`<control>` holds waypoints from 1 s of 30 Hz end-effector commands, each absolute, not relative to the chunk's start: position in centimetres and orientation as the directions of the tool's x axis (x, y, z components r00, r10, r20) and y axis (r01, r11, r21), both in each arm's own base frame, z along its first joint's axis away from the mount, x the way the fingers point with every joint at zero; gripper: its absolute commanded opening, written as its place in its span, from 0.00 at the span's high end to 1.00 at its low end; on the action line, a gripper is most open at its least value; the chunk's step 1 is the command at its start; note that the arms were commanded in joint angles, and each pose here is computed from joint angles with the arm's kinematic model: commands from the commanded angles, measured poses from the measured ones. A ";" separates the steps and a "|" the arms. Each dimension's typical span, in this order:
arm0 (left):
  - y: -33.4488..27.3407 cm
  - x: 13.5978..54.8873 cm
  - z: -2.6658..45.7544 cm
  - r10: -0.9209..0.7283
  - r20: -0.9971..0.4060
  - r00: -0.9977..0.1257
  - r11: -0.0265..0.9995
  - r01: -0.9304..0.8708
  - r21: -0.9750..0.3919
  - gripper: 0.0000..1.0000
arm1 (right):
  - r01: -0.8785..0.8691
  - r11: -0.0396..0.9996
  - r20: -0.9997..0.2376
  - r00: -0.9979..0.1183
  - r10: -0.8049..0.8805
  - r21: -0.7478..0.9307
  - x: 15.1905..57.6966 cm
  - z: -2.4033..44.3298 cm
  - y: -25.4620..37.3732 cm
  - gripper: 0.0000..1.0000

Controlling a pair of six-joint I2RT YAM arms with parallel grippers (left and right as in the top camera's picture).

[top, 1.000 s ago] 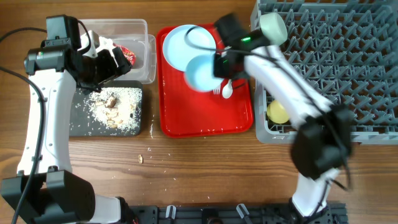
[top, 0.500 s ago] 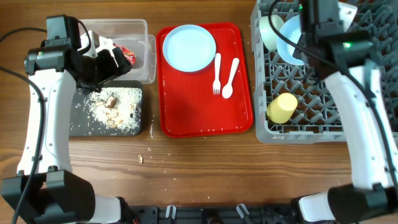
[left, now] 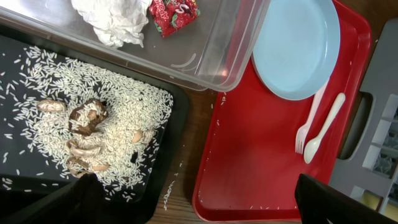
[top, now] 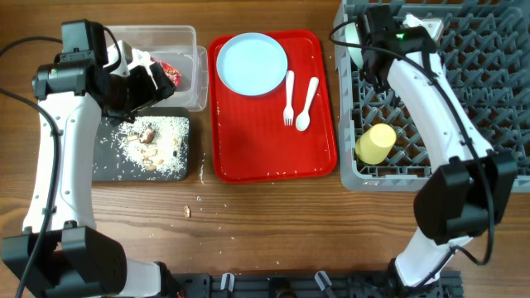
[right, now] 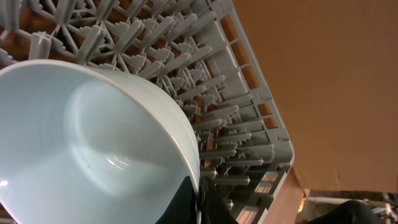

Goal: Sort waste into correct bins and load items into the dishwasher rack
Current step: 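Place the blue bowl into the dishwasher rack with the right gripper, then move the right gripper to the light-blue plate and grasp its rim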

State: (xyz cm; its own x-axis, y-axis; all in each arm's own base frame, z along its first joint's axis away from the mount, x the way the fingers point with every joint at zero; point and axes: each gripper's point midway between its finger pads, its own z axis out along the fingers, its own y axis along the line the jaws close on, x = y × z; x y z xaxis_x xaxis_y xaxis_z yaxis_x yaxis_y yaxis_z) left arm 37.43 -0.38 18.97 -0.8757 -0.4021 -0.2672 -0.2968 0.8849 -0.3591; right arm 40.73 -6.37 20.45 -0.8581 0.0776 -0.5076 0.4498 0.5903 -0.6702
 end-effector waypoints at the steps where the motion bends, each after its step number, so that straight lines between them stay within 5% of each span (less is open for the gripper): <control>1: -0.1 37.5 20.0 -0.398 -0.301 -0.867 0.889 -0.285 -0.358 0.00 | 0.372 0.554 -0.436 -0.900 0.018 -0.745 41.5 18.8 -6.3 0.96; 13: -0.1 37.5 20.0 -0.398 -0.301 -0.867 0.889 -0.285 -0.358 0.00 | 0.244 0.575 -0.362 -0.927 -0.098 -0.781 41.9 17.2 -1.9 0.95; 30: -0.1 37.5 20.0 -0.398 -0.301 -0.867 0.889 -0.285 -0.358 0.00 | 0.108 0.780 -0.249 -0.966 -0.064 -0.616 40.1 13.1 3.1 0.88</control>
